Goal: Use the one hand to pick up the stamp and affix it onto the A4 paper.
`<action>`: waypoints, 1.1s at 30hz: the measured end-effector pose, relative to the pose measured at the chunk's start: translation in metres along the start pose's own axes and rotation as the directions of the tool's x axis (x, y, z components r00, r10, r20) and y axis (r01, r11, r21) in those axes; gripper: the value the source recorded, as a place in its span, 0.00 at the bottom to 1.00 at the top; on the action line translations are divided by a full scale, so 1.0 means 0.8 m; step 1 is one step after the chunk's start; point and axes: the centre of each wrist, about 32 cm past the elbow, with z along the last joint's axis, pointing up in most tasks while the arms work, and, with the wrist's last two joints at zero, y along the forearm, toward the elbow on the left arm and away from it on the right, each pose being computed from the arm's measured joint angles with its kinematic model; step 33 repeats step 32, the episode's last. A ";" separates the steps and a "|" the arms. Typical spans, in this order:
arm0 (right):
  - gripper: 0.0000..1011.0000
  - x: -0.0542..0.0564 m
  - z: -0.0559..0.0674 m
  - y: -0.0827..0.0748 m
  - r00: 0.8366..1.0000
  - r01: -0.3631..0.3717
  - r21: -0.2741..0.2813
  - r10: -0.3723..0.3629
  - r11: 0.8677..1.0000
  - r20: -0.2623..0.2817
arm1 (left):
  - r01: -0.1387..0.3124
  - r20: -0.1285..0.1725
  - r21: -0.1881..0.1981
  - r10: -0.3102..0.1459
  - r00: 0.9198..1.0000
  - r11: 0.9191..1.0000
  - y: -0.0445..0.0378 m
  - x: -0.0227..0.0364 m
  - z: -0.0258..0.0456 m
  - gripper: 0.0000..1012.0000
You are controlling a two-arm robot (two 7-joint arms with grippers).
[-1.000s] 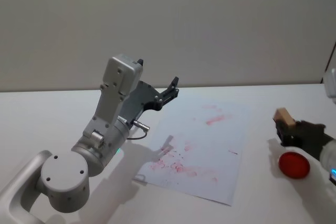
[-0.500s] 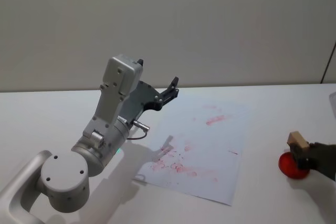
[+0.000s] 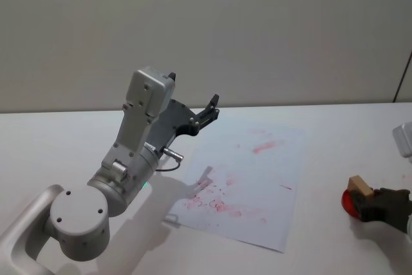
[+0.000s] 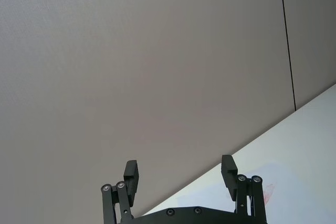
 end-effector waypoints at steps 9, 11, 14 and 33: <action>0.43 -0.002 -0.002 0.001 1.000 -0.012 -0.015 0.012 1.000 0.005 | 0.000 0.000 0.000 0.000 1.000 1.000 0.000 0.0000 0.0000 0.99; 0.50 -0.002 -0.002 0.002 1.000 -0.013 -0.017 0.013 1.000 0.006 | 0.000 0.000 0.000 0.000 1.000 1.000 0.000 0.0000 0.0000 0.99; 0.57 -0.002 -0.003 0.002 1.000 -0.014 -0.020 0.015 1.000 0.007 | 0.000 0.000 0.000 0.000 1.000 1.000 0.000 0.0000 0.0000 0.99; 0.99 -0.003 -0.004 0.003 1.000 -0.020 -0.027 0.021 0.999 0.008 | 0.000 0.000 0.000 0.000 1.000 1.000 0.000 0.0000 0.0000 0.99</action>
